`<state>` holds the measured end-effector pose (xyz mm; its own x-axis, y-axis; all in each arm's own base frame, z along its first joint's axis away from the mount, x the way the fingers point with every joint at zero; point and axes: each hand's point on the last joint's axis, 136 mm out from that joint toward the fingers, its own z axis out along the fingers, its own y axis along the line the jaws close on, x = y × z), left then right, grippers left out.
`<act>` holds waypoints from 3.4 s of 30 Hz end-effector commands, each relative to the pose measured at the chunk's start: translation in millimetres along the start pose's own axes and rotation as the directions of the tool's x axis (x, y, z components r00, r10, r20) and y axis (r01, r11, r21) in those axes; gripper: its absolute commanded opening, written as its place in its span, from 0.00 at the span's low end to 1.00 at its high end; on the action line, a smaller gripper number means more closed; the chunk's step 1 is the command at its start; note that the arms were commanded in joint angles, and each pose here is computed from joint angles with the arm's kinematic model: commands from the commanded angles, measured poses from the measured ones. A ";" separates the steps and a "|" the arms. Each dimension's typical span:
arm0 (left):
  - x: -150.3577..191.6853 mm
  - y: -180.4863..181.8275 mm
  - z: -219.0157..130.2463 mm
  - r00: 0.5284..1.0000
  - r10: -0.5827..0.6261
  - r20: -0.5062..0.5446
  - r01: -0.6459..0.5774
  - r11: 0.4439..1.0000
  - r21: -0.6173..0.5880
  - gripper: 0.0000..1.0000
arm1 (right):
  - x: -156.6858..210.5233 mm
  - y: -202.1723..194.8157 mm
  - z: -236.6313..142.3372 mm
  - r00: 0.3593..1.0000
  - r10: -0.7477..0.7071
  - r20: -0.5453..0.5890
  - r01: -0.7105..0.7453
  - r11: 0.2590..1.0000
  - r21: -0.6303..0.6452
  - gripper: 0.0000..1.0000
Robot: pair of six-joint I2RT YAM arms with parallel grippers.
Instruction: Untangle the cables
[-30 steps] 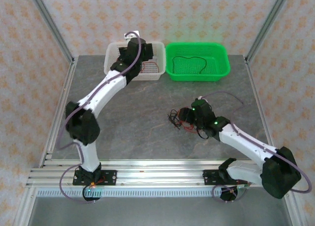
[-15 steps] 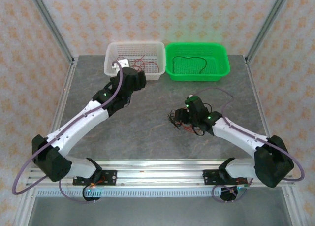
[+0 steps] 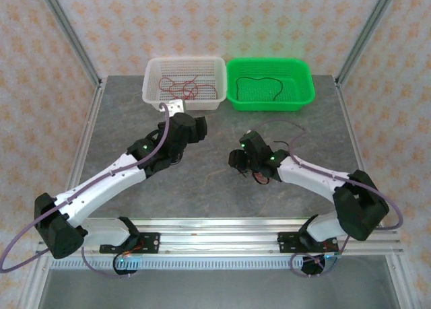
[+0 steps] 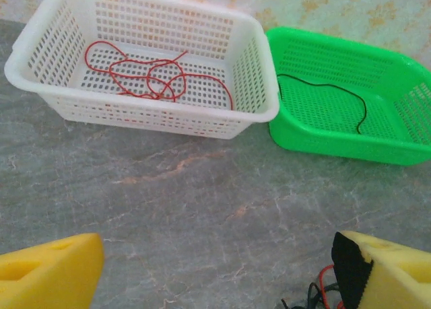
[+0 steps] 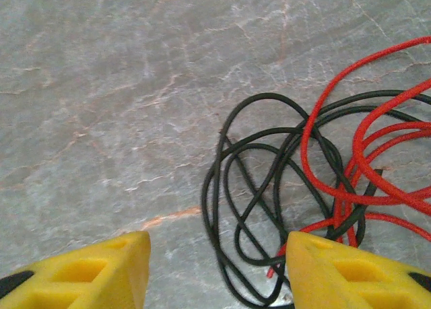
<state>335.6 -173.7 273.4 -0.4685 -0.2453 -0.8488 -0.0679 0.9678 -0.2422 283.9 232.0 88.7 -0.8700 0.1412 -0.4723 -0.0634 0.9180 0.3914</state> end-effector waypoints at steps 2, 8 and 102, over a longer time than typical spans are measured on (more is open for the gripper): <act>2.7 -1.8 -3.4 1.000 -0.016 0.012 0.016 1.000 0.007 0.89 | -21.0 4.2 10.5 0.997 0.023 0.069 -0.025 0.999 0.028 0.53; 15.3 -9.3 -10.2 0.999 -0.033 0.000 0.033 0.999 0.039 0.88 | -36.1 2.5 23.3 0.994 0.014 0.105 -0.024 0.996 0.088 0.49; 158.1 -120.4 -22.0 0.988 0.081 -0.129 -0.025 0.921 0.388 0.82 | -44.2 51.2 -34.4 0.951 0.306 0.043 -0.260 0.867 -0.425 0.00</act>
<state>245.7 -313.6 167.4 -0.6206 -0.1300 -0.7733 0.2703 0.8902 -0.3666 304.3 248.3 136.1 -0.8179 0.3923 -0.4209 -0.0258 0.7058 0.7080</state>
